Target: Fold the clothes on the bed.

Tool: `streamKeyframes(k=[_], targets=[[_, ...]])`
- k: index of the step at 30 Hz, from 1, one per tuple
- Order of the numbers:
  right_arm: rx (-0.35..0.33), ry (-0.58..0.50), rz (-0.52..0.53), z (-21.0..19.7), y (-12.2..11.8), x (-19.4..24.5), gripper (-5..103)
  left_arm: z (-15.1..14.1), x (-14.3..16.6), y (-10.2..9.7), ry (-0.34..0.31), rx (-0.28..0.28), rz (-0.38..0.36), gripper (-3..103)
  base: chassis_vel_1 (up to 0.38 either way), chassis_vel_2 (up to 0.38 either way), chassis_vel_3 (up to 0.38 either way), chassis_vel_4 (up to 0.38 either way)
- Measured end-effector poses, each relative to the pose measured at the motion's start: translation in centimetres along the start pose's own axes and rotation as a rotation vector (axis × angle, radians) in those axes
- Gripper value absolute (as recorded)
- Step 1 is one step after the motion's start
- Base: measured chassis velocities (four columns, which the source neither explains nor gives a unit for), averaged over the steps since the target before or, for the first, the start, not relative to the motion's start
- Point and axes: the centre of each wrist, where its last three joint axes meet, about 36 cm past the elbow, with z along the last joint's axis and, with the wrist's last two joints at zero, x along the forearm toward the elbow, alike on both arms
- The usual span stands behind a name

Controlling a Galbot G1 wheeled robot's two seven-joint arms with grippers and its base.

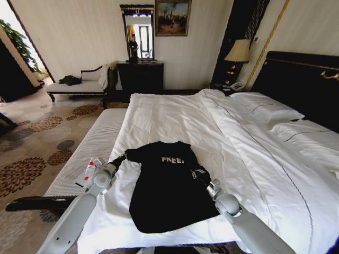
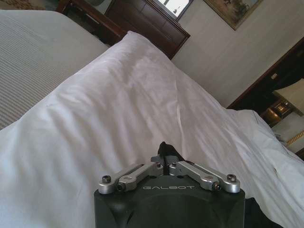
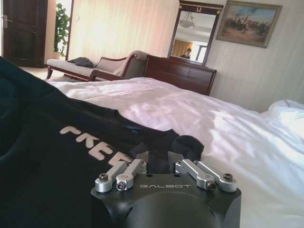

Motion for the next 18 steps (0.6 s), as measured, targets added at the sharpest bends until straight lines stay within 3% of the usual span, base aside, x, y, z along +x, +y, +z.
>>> streamKeyframes(k=[2, 4, 6, 7, 10, 13, 16, 18], targets=[[0.022, -0.004, 0.006, 0.0, -0.3, 0.0, 34, 0.0, -0.1, -0.1, -0.001, 0.001, 0.002, 0, 0.000, 0.000, 0.000, 0.000], [0.032, -0.004, 0.002, 0.0, -0.3, 0.0, 34, 0.0, -0.1, -0.1, -0.001, 0.001, 0.002, 0, 0.000, 0.000, 0.000, 0.000], [0.047, -0.004, -0.019, 0.0, -0.3, 0.1, 45, 0.1, -0.1, -0.2, 0.003, 0.002, 0.003, 0, 0.000, 0.000, 0.000, 0.000], [0.047, -0.004, -0.019, 0.0, -0.3, 0.1, 45, 0.1, -0.1, -0.2, 0.003, 0.002, 0.003, 0, 0.000, 0.000, 0.000, 0.000], [0.050, 0.003, -0.044, 0.2, 0.2, 0.4, 62, 0.2, -0.1, -0.1, 0.003, 0.002, 0.001, 0, 0.000, 0.000, 0.000, 0.000], [0.053, 0.011, -0.046, 0.6, 0.4, 0.5, 68, 0.2, -0.1, -0.1, 0.003, 0.001, -0.001, 0, 0.000, 0.000, 0.000, 0.000], [0.054, 0.031, -0.044, 1.4, 0.4, 0.4, 84, 0.1, 0.0, 0.0, 0.003, -0.001, -0.004, 0, 0.000, 0.000, 0.000, 0.000], [0.054, 0.034, -0.043, 1.5, 0.3, 0.3, 89, 0.1, 0.0, 0.1, 0.003, -0.002, -0.005, 0, 0.000, 0.000, 0.000, 0.000]])
